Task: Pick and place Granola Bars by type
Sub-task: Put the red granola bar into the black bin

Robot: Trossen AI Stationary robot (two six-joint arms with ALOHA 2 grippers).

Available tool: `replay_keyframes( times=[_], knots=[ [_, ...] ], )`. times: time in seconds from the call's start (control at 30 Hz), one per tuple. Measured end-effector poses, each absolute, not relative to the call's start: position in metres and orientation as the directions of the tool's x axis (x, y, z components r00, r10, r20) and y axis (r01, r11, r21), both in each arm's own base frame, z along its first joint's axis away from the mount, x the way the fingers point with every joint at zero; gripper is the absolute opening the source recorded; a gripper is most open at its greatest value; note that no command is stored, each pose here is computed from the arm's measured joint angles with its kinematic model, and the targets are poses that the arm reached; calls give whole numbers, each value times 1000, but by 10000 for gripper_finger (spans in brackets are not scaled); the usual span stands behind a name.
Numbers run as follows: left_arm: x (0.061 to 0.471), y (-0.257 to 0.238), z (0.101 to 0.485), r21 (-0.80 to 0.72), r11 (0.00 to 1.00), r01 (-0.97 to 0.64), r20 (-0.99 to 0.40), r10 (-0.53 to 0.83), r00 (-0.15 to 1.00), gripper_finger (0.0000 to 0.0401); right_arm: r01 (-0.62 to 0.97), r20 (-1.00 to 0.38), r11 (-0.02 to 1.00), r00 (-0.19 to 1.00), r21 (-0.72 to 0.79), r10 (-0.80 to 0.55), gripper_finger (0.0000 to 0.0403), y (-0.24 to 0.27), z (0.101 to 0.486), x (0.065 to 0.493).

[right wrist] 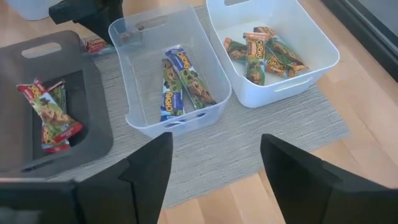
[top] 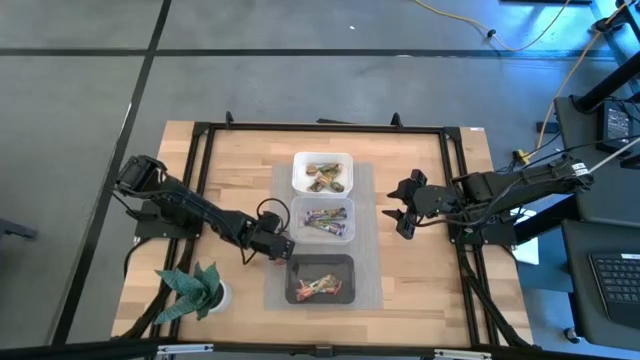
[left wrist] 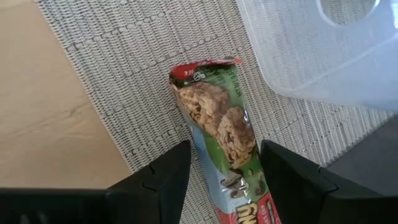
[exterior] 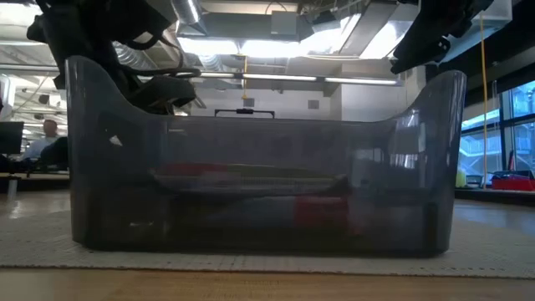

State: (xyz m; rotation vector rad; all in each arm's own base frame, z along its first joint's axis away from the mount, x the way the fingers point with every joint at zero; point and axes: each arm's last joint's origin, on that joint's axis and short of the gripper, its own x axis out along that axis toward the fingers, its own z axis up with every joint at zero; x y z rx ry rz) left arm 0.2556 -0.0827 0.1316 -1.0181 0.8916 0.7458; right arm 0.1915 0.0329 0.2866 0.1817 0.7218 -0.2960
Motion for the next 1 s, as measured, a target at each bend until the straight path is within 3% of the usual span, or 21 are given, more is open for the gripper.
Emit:
replay_keyframes(
  times=[0.37, 0.77, 1.0],
  knots=[
    [256, -83, 131, -388, 349, -853, -886, 114, 450, 184, 309, -673, 950, 711, 40, -203, 246, 33, 287, 191],
    [253, -82, 130, -357, 345, -868, -901, 117, 417, 106, 292, -673, 956, 711, 19, -204, 246, 33, 286, 191],
    [252, -82, 135, -390, 341, -856, -894, 83, 440, 87, 292, -678, 956, 706, 16, -205, 246, 33, 286, 191]
  ],
)
